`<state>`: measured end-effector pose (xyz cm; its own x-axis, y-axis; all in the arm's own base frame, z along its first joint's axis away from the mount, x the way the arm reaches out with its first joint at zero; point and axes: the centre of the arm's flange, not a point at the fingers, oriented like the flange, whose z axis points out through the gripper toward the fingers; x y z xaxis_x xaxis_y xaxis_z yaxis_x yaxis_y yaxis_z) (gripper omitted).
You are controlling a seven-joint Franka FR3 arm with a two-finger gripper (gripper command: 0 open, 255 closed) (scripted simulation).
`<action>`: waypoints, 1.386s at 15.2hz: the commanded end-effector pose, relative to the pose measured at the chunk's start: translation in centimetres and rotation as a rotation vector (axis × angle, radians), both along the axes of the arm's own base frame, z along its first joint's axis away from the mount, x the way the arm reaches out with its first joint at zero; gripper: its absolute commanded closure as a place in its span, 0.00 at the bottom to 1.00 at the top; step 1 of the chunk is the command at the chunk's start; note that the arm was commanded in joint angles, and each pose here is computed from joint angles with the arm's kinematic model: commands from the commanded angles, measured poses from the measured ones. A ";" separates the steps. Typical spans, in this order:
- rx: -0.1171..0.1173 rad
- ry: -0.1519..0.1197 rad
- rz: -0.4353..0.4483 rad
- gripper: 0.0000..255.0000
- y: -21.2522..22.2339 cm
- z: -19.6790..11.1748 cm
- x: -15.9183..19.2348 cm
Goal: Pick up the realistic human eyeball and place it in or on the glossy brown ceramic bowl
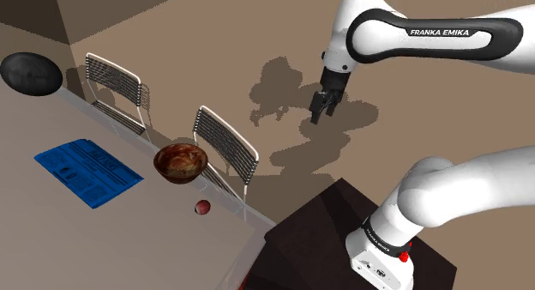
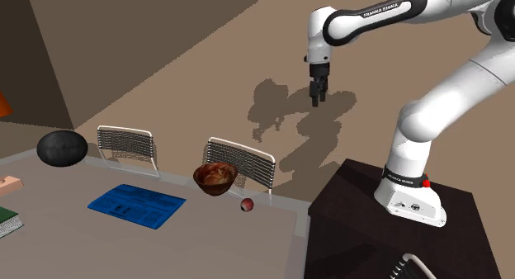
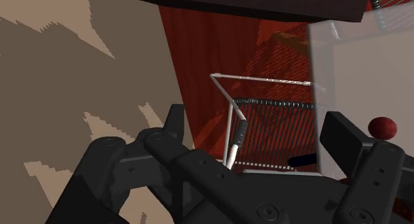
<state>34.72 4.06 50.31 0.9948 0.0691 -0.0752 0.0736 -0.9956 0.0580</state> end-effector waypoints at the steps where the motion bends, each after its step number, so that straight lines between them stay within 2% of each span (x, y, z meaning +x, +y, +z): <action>1: 0.005 -0.001 0.003 0.00 1.6 -1.7 0.9; 21: 0.048 0.007 0.035 0.00 19.4 -19.2 8.2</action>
